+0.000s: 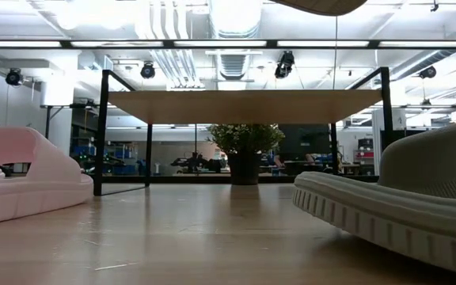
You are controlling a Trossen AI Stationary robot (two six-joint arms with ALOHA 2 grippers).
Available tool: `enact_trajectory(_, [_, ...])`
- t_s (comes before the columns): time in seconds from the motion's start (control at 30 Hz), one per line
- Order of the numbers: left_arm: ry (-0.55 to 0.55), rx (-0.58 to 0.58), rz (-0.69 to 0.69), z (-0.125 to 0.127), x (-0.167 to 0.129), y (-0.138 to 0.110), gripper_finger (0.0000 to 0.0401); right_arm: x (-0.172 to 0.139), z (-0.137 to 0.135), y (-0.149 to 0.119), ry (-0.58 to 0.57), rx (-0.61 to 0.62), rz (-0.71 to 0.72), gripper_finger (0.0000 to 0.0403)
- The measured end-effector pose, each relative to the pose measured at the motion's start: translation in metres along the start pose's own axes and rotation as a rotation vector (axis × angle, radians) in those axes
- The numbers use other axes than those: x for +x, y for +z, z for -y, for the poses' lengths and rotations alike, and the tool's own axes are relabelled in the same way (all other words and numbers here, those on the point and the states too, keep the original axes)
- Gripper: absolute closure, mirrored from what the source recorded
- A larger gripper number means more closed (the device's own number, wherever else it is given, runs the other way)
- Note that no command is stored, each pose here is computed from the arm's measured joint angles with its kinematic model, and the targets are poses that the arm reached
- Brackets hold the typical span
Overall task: Pick and place slides into the shelf
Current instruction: Put the right gray slipper on the shelf
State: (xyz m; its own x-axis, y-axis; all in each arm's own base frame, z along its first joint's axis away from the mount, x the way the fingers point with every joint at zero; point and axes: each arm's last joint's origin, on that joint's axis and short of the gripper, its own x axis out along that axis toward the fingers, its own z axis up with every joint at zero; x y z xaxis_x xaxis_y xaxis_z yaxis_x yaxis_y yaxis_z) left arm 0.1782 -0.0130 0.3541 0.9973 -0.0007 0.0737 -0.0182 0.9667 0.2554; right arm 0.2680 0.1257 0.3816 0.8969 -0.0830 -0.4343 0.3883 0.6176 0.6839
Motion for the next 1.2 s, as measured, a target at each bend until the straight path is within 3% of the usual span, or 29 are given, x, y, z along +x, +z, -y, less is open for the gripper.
enact_trajectory(0.37, [-0.019,0.252,-0.040,0.002,0.025,0.021,0.0237,0.011,0.011,0.020,0.007,0.030,-0.060,0.0394])
enact_trajectory(0.6, [-0.026,0.308,-0.073,0.008,0.037,0.019,0.0237,0.014,0.019,0.037,-0.013,0.026,-0.024,0.0394])
enact_trajectory(0.77, [-0.052,0.424,-0.106,0.016,0.047,0.012,0.0237,0.018,0.025,0.047,-0.010,0.031,-0.039,0.0394])
enact_trajectory(0.97, [-0.010,0.522,-0.158,0.022,0.053,0.007,0.0237,0.021,0.030,0.056,-0.015,0.036,-0.036,0.0394])
enact_trajectory(1.2, [-0.014,0.638,-0.179,0.029,0.061,0.002,0.0237,0.027,0.030,0.065,0.039,0.046,-0.026,0.0394])
